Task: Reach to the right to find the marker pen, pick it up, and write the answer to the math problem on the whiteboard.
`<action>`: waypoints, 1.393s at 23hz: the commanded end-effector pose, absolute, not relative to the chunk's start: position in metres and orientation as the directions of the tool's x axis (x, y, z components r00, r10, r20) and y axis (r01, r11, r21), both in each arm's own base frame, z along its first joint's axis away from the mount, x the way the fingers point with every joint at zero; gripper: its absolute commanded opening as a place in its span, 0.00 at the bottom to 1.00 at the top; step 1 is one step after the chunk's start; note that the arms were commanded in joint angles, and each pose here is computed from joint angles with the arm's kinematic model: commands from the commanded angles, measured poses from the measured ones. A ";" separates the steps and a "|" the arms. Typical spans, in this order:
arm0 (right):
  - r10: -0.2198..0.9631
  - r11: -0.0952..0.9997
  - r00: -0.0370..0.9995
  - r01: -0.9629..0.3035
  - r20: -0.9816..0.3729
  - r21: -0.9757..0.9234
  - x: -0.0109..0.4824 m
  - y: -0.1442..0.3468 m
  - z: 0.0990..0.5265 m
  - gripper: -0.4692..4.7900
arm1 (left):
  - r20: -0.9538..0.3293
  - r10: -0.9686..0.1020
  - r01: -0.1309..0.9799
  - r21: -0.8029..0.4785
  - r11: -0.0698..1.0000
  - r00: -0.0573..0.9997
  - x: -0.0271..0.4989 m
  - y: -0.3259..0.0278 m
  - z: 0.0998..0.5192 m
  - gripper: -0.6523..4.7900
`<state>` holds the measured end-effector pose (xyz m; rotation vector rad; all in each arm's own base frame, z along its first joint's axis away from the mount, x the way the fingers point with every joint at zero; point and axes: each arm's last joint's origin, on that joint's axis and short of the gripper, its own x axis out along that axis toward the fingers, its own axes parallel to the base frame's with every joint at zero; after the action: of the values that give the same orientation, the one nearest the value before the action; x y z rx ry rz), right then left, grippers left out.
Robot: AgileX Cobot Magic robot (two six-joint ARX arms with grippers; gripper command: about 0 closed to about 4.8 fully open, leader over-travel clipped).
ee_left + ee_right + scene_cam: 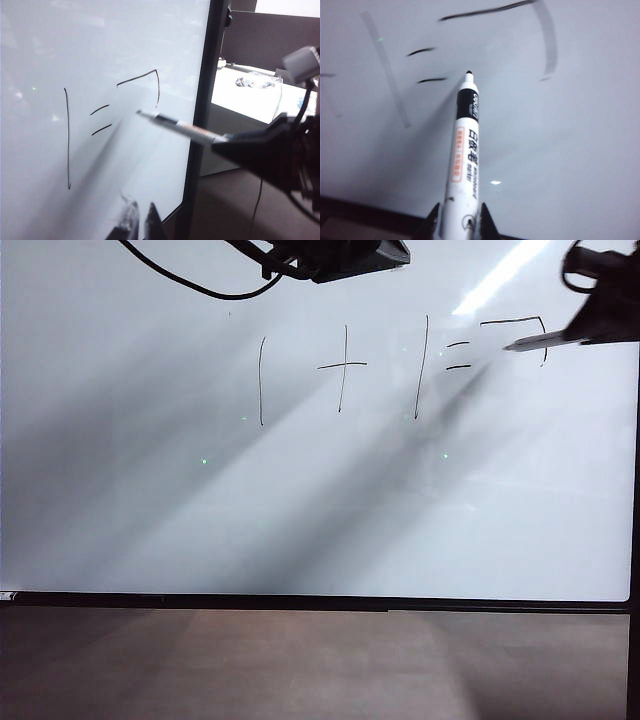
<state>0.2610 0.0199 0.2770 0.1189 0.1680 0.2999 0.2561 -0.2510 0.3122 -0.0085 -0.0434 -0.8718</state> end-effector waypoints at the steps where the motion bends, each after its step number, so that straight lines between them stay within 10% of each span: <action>1: 0.324 0.942 0.935 -0.305 -0.146 0.139 0.264 0.025 0.275 0.08 | 0.058 -0.767 0.768 0.010 0.641 0.639 0.256 -0.250 0.315 0.17; 32: 0.314 0.945 0.943 -0.299 -0.113 0.132 0.281 0.027 0.265 0.08 | 0.056 -0.767 0.768 0.009 0.641 0.639 0.256 -0.250 0.315 0.17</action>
<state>0.2804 0.0268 0.2603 0.1163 0.1596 0.3172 0.2561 -0.2510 0.3121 -0.0082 -0.0426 -0.8714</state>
